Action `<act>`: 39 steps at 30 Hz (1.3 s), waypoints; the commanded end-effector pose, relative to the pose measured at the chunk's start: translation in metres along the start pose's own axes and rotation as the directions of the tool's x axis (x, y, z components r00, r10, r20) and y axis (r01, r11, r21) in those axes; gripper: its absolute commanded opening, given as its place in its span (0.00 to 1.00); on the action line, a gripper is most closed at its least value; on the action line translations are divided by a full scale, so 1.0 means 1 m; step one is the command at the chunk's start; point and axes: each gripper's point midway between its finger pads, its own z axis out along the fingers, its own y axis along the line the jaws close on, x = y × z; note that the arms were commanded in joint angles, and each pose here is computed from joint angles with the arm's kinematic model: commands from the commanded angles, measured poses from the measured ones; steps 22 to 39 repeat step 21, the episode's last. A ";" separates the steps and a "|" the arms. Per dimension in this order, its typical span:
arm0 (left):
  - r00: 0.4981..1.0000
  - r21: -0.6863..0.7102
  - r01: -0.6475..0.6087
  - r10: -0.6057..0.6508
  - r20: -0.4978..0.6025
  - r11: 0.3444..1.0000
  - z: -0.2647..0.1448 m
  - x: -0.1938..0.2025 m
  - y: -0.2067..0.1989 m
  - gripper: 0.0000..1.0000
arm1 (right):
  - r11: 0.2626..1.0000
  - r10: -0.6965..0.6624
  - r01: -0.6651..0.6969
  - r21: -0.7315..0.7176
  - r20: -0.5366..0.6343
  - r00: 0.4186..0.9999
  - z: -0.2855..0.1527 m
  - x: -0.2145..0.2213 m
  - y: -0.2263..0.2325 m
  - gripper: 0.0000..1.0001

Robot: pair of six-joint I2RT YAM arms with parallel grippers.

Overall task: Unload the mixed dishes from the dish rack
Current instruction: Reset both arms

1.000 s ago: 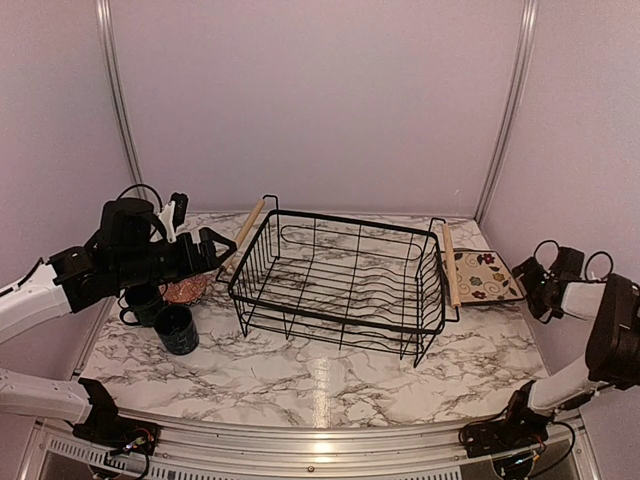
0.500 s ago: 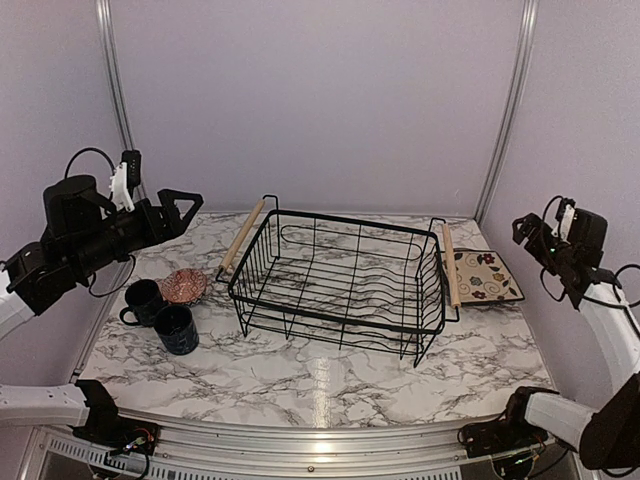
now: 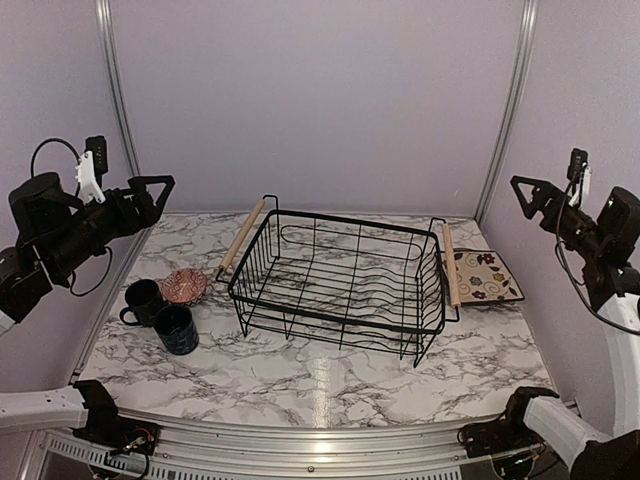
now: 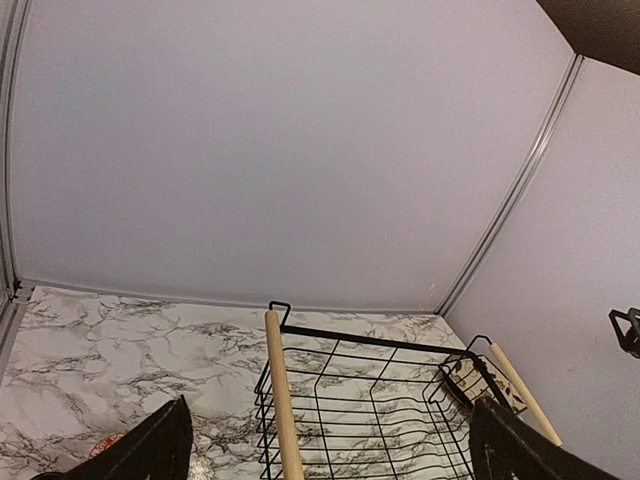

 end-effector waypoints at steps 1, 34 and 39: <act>0.990 -0.032 -0.034 0.038 0.132 0.999 -0.025 -0.050 0.000 0.99 | 0.988 -0.107 0.118 -0.099 0.110 0.988 -0.022 -0.046 0.050 0.98; 0.942 -0.127 -0.038 0.078 0.327 0.991 -0.088 -0.112 0.017 0.99 | 0.959 -0.251 0.195 0.205 0.298 0.921 -0.081 -0.112 0.058 0.99; 0.942 -0.127 -0.038 0.078 0.327 0.991 -0.088 -0.112 0.017 0.99 | 0.959 -0.251 0.195 0.205 0.298 0.921 -0.081 -0.112 0.058 0.99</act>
